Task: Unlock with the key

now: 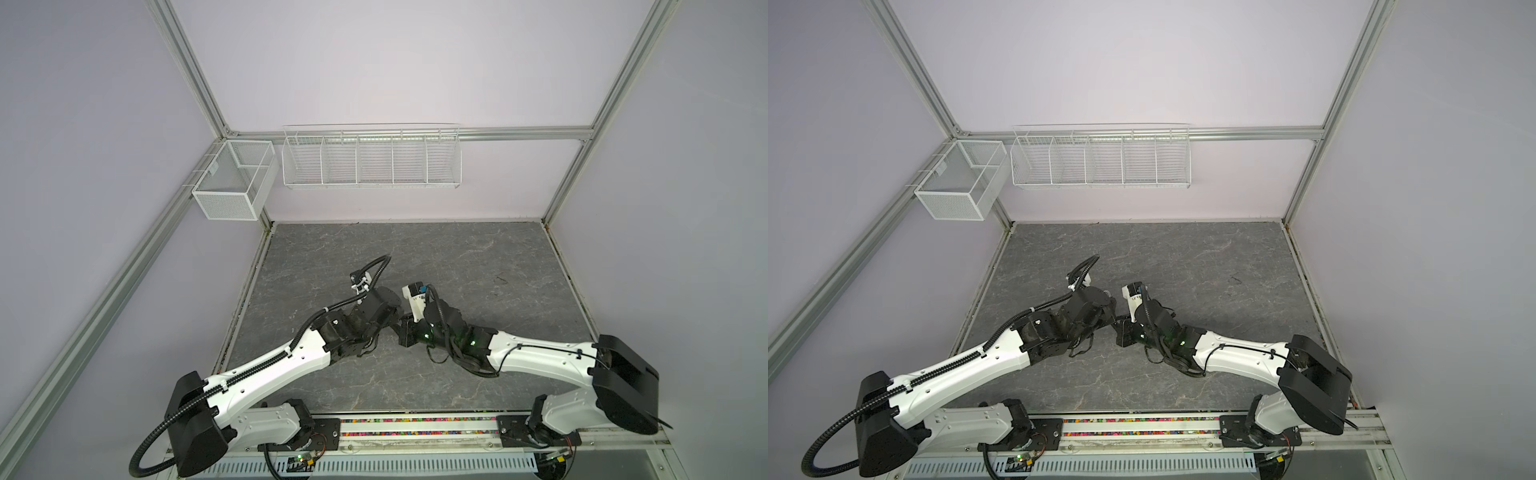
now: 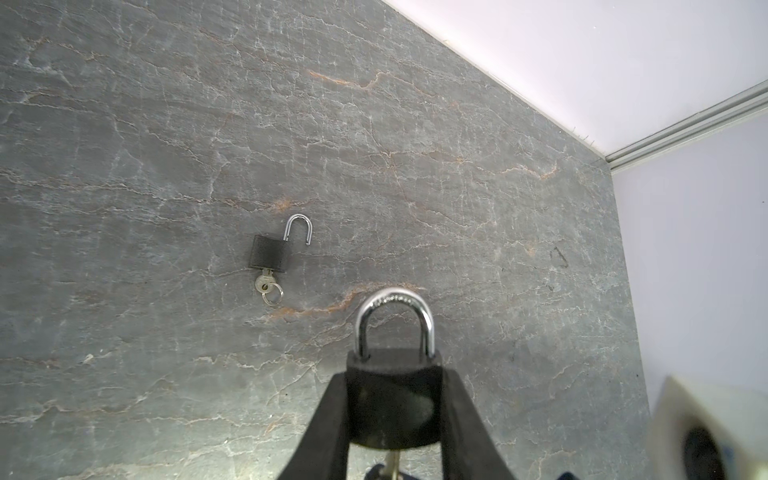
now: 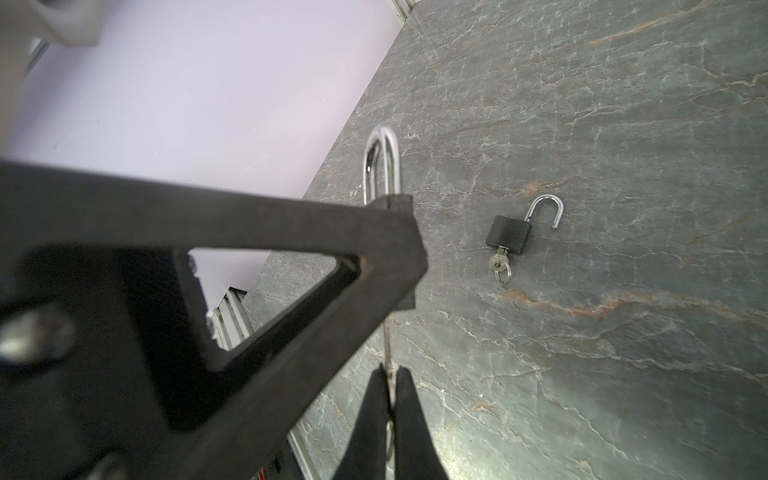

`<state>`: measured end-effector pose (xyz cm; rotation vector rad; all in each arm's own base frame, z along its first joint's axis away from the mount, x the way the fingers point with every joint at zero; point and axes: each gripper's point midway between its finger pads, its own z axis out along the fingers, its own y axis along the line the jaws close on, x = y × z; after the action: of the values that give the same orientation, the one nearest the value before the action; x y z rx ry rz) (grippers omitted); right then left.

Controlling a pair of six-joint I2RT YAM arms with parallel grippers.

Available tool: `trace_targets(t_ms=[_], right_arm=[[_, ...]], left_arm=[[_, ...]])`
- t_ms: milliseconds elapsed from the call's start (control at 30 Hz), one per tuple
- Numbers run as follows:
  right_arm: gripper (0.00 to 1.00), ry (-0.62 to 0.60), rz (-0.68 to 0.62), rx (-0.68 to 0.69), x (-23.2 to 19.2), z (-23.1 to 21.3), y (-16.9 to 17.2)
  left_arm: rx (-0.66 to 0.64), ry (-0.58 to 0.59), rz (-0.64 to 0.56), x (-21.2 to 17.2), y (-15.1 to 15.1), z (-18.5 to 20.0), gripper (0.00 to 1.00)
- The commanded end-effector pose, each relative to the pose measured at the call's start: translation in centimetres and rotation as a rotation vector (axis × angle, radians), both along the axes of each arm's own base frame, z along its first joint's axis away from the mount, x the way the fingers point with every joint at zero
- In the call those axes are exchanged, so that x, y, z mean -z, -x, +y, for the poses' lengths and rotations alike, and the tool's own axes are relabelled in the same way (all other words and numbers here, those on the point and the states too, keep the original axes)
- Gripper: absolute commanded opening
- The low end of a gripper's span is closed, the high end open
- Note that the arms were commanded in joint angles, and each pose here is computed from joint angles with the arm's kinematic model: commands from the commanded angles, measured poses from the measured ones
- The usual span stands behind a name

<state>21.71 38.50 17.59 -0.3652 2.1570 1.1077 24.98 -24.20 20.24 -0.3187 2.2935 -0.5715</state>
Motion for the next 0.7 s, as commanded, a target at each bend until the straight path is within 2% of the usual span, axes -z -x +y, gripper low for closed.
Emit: trace_targets(t_ms=[0, 167, 400, 567, 667], right_arm=[[0.07, -0.098, -0.052, -0.011, -3.6, 0.4, -0.5], [0.07, -0.106, -0.061, -0.028, -4.3, 0.4, -0.3], [0.07, -0.125, -0.065, -0.063, -5.0, 1.3, 0.2], [0.07, -0.084, -0.074, -0.030, -4.8, 0.2, -0.1], [0.07, -0.072, -0.069, -0.061, -5.0, 0.4, 0.1]], left_arm=[[0.050, -0.009, 0.031, 0.8, 0.9, -0.3, 0.00], [0.034, -0.052, 0.020, 1.0, 1.0, 0.8, 0.00], [0.045, -0.042, 0.031, 1.1, 0.9, 0.0, 0.00], [0.023, -0.083, 0.031, 1.4, 0.9, 1.0, 0.00], [0.006, -0.108, 0.027, 1.5, 0.9, 1.7, 0.00]])
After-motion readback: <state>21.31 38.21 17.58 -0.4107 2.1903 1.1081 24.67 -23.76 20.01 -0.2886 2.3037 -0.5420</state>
